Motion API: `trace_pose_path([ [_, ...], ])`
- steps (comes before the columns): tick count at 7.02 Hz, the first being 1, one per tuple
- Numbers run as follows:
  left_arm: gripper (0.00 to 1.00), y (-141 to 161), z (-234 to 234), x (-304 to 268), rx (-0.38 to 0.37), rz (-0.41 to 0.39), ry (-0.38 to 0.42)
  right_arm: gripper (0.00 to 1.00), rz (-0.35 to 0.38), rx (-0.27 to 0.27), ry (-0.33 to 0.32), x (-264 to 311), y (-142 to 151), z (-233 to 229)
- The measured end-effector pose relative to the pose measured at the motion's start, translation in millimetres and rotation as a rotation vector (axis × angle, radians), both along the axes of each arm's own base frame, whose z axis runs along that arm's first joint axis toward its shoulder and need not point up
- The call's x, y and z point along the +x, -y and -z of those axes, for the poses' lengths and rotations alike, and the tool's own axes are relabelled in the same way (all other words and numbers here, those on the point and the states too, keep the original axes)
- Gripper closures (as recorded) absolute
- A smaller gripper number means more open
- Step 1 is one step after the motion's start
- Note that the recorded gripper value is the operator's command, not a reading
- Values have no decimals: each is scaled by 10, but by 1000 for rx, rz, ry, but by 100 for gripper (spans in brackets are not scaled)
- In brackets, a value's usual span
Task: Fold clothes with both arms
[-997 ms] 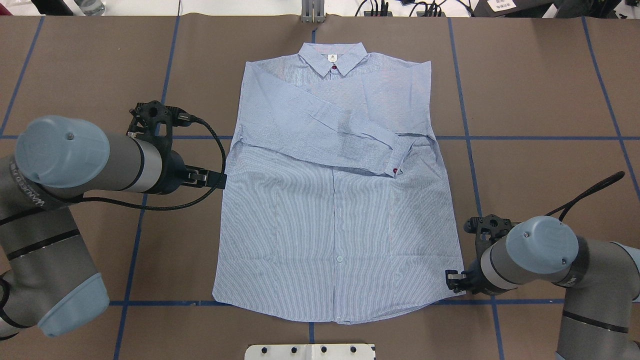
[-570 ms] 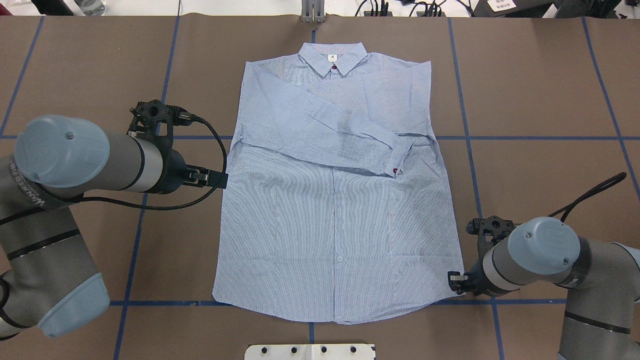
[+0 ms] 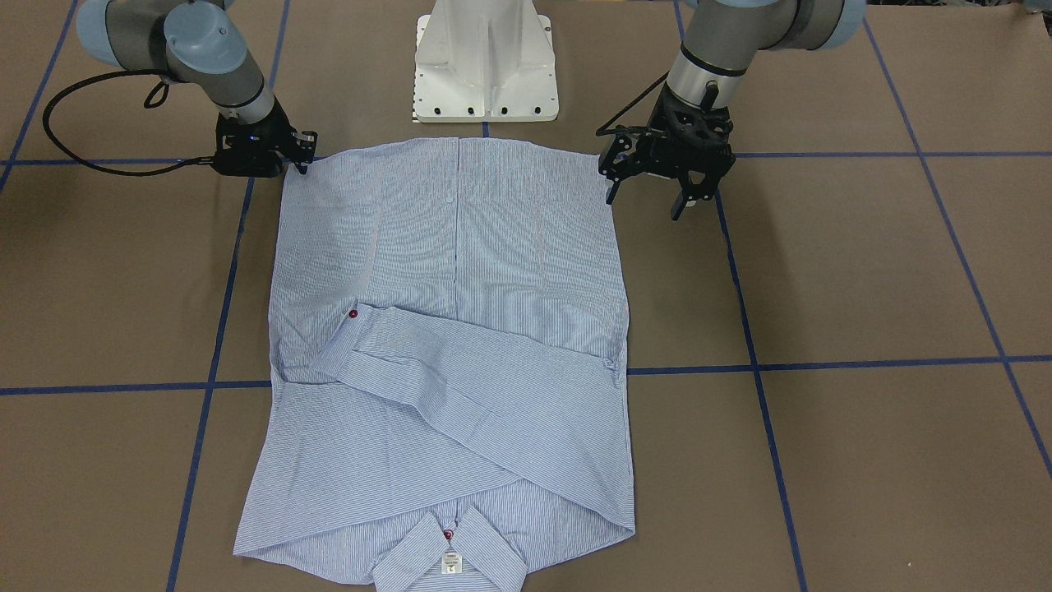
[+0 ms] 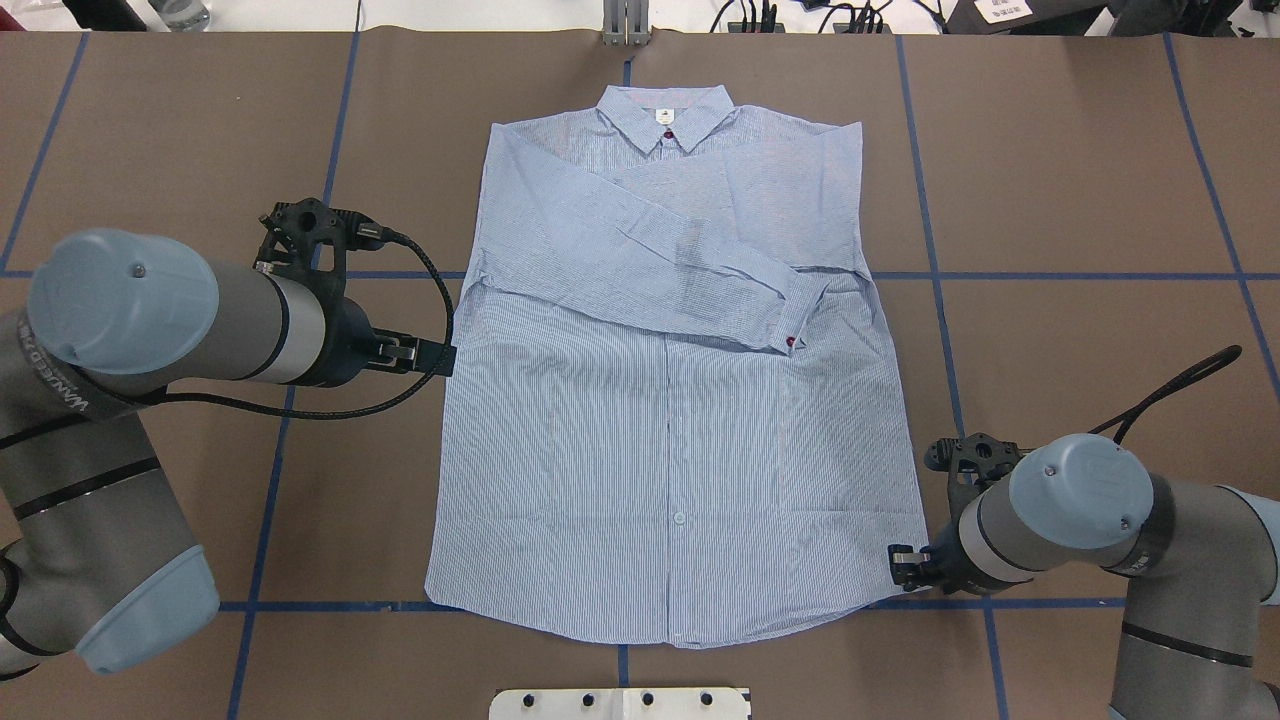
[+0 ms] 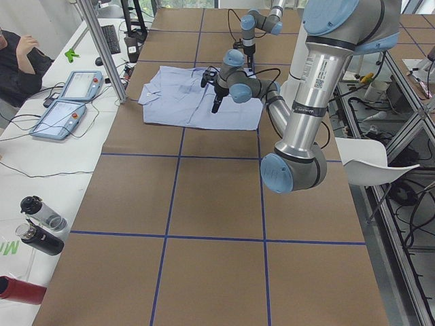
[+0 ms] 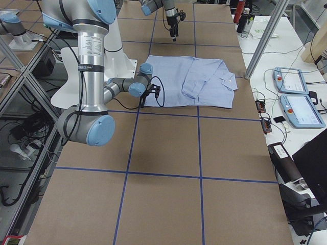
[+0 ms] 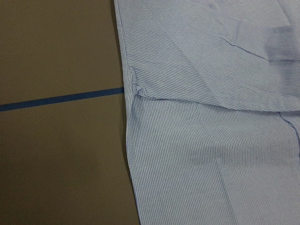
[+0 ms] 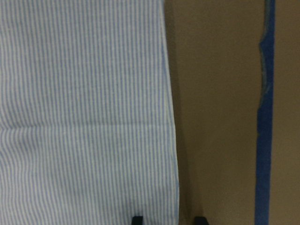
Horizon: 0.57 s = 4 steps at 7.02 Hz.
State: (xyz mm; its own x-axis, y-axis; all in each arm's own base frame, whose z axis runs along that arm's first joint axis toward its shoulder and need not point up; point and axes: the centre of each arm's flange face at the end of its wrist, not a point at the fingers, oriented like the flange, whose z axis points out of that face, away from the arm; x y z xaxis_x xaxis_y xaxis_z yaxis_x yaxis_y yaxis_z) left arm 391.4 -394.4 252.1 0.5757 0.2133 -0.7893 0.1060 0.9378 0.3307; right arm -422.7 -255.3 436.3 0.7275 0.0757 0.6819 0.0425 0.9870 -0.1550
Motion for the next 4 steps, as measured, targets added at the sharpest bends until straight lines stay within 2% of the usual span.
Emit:
trace_pose_path([
  [1,0,0,2,0,0,0,0,57,2,1,-1,-5,2,-15],
  [2,0,1,4,0,0,0,0,75,3,2,-2,-12,3,-25],
  [3,0,3,5,-1,1,1,0,97,4,3,0,-15,2,-18],
  [4,0,3,5,-2,1,2,0,100,5,3,1,-18,3,-18],
])
